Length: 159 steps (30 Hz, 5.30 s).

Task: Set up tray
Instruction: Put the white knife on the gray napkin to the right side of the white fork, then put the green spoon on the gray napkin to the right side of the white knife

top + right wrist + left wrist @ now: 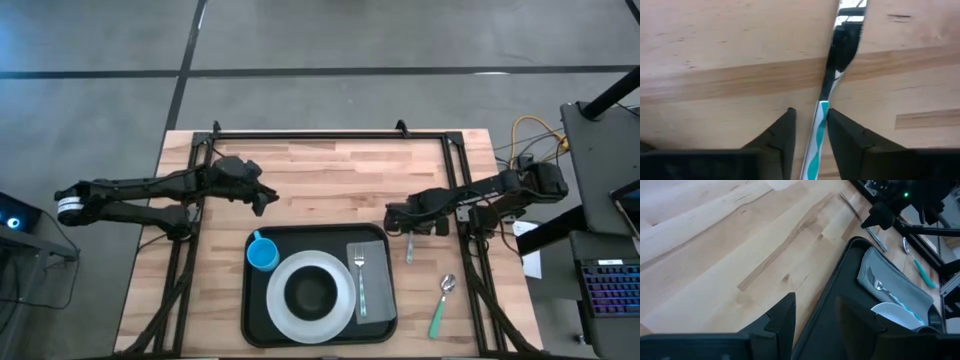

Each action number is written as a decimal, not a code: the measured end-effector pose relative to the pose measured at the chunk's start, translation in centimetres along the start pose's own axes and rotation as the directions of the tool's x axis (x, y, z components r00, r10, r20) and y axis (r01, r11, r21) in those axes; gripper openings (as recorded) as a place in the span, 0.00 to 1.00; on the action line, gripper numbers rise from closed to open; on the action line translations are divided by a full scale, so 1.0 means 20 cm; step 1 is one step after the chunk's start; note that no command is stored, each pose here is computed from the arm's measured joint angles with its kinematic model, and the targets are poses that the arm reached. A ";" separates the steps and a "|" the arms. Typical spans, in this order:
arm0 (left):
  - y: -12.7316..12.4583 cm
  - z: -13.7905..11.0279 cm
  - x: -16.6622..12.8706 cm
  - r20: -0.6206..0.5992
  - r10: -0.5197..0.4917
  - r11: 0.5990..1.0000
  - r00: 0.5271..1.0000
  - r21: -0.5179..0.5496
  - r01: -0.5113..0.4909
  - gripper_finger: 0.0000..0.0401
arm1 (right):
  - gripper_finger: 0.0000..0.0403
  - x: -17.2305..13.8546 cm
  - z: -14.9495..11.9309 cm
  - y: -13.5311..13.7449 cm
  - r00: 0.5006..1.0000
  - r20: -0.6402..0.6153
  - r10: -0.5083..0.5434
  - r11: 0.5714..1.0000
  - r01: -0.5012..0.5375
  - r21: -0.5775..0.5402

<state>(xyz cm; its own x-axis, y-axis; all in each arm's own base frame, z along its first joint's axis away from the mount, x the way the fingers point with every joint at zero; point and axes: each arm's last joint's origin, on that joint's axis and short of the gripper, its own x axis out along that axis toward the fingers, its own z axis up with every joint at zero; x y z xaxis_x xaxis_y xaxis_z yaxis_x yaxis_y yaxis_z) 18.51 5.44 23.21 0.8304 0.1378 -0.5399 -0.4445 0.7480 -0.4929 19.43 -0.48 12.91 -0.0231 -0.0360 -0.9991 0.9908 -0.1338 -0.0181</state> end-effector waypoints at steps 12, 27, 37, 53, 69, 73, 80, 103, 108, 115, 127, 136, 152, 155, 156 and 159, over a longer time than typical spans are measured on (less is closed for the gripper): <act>0.00 0.00 0.00 -0.001 0.000 1.000 1.000 -0.009 0.000 0.30 | 0.04 0.00 0.00 0.00 1.000 0.013 0.007 1.000 -0.006 -0.016; 0.00 0.00 0.00 0.002 -0.002 1.000 1.000 -0.008 0.002 0.30 | 0.03 -0.38 -0.16 0.22 0.983 0.053 0.178 0.978 -0.171 -0.115; 0.00 0.00 0.00 -0.003 -0.009 1.000 1.000 -0.009 0.009 0.30 | 0.03 -0.49 -0.52 0.35 0.963 -0.060 0.261 0.956 -0.267 -0.125; 0.01 -0.02 0.01 -0.018 -0.008 1.000 1.000 -0.010 0.008 0.30 | 0.03 -0.23 -0.74 0.46 0.980 -0.098 0.174 0.969 -0.188 -0.158; 0.01 -0.02 0.01 -0.026 -0.003 1.000 1.000 -0.012 0.003 0.30 | 0.04 -0.21 -0.75 0.48 0.968 -0.128 0.217 0.959 -0.236 -0.156; 0.01 -0.02 0.01 -0.026 -0.003 1.000 1.000 -0.012 0.003 0.30 | 0.09 -0.20 -0.75 0.47 0.970 -0.125 0.211 0.971 -0.223 -0.091; 0.01 -0.02 0.01 -0.026 -0.003 1.000 1.000 -0.012 0.003 0.30 | 0.21 -0.23 -0.76 0.49 0.962 -0.150 0.226 0.959 -0.247 -0.138; 0.01 -0.02 0.01 -0.027 -0.002 1.000 1.000 0.014 0.003 0.30 | 0.26 -0.29 -1.17 0.03 0.945 -0.301 -0.131 0.990 0.109 -0.087; 0.01 -0.02 0.01 -0.026 -0.003 0.999 1.000 0.032 0.003 0.30 | 0.27 -0.27 -1.18 -0.09 0.905 -0.265 -0.334 0.942 0.310 -0.127; 0.01 -0.02 0.01 -0.025 -0.003 0.999 1.000 0.035 0.004 0.30 | 0.30 -0.24 -1.12 -0.17 0.891 -0.172 -0.420 0.907 0.408 -0.099; 0.01 -0.02 0.01 -0.025 -0.003 1.000 1.000 0.011 0.003 0.30 | 0.30 -0.03 -1.04 -0.21 0.899 -0.261 -0.353 0.936 0.340 -0.093; 0.01 -0.02 0.01 -0.022 -0.005 1.000 1.000 0.012 0.005 0.30 | 0.24 0.00 -0.98 -0.24 0.920 -0.281 -0.273 0.961 0.244 -0.132; 0.00 -0.01 0.01 0.005 -0.016 1.000 1.000 0.011 0.016 0.30 | 0.09 -0.08 -0.93 -0.22 0.988 -0.134 -0.081 0.982 0.056 -0.178; 0.00 0.00 0.01 0.020 -0.022 1.000 1.000 -0.001 0.023 0.30 | 0.09 -0.18 -0.92 -0.18 0.997 -0.019 0.080 0.977 -0.082 -0.195; 0.00 0.00 0.01 0.026 -0.023 1.000 0.999 -0.005 0.024 0.30 | 0.09 -0.23 -0.93 -0.16 0.987 -0.018 0.157 0.965 -0.157 -0.211; -0.01 0.01 0.01 0.036 -0.030 1.000 0.999 -0.004 0.030 0.30 | 0.09 -0.33 -0.93 -0.08 0.956 -0.004 0.295 0.921 -0.285 -0.263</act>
<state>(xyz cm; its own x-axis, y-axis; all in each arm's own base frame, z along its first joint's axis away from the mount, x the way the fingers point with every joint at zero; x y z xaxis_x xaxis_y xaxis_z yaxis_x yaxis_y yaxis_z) 18.71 5.49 23.30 0.8549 0.1391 -0.4998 -0.4208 0.7494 -0.5111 20.43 18.39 18.88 0.2706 -0.0701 -0.9601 0.9547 0.1479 0.2582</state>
